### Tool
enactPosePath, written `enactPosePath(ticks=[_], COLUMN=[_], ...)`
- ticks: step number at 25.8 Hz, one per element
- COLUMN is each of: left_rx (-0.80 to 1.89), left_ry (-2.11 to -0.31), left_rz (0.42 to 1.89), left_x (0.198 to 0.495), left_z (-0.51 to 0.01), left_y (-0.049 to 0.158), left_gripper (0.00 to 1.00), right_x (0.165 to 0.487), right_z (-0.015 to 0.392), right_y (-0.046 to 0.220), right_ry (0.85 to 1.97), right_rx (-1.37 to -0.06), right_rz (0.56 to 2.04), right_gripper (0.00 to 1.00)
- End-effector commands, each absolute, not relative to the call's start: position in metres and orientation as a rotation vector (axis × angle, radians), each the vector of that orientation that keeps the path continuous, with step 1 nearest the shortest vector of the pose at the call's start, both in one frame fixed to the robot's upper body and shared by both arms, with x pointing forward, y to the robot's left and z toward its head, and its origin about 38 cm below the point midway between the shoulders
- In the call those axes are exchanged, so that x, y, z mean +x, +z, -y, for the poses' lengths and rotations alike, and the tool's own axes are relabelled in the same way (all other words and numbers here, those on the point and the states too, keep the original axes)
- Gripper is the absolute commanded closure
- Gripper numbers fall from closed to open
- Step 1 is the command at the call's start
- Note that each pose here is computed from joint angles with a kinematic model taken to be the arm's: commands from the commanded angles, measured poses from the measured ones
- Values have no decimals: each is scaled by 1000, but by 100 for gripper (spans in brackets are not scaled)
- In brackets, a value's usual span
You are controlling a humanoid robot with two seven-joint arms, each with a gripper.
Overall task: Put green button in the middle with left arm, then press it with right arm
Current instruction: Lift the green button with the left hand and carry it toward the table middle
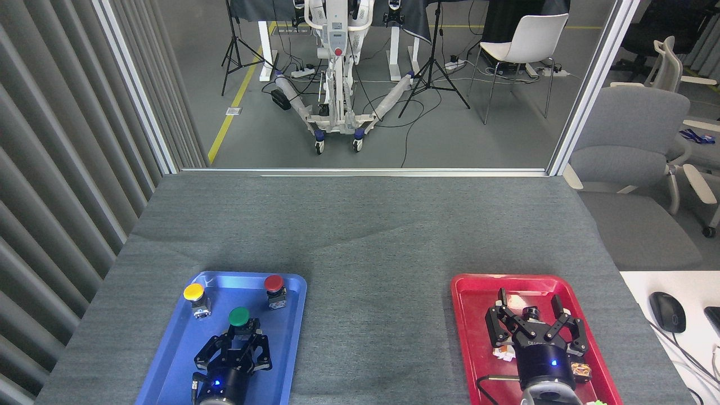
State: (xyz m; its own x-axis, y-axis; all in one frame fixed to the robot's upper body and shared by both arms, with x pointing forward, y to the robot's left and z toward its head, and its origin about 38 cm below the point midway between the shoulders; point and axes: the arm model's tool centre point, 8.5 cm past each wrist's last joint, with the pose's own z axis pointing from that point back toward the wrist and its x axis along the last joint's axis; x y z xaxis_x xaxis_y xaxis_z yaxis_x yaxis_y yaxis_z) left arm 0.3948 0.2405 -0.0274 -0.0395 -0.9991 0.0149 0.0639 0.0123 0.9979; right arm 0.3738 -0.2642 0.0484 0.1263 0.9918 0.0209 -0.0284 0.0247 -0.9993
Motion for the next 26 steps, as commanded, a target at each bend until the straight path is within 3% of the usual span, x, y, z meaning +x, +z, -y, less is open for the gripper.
enactPosePath(ticks=[1,3,6,10,15,26], left_rx=[1136,1127,1023,927,799,778], left_ry=[-1261,-1269,-1428,-1709,-1781,-1814], left_rz=[1416,1528,1681,1699,1641,1519], left_x=[388,390,394,396,401,401], left_z=[-226,-211,-156,-88,-36,-42], left_y=[11,32,40,18,-9,-37], left_gripper=[100,100,100,100,100,99], right_x=[374,375,375,375,375,385], right_z=[257,256,254,251,250,236], right_y=[48,48,48,48,49,61], right_ry=[1135,1133,1121,1106,1102,1102], right_rx=[-1224,-1224,-1223,-1222,-1219,-1228], right_rz=[1122,1122,1127,1130,1138,1182], right_gripper=[0,0,0,0,0,0])
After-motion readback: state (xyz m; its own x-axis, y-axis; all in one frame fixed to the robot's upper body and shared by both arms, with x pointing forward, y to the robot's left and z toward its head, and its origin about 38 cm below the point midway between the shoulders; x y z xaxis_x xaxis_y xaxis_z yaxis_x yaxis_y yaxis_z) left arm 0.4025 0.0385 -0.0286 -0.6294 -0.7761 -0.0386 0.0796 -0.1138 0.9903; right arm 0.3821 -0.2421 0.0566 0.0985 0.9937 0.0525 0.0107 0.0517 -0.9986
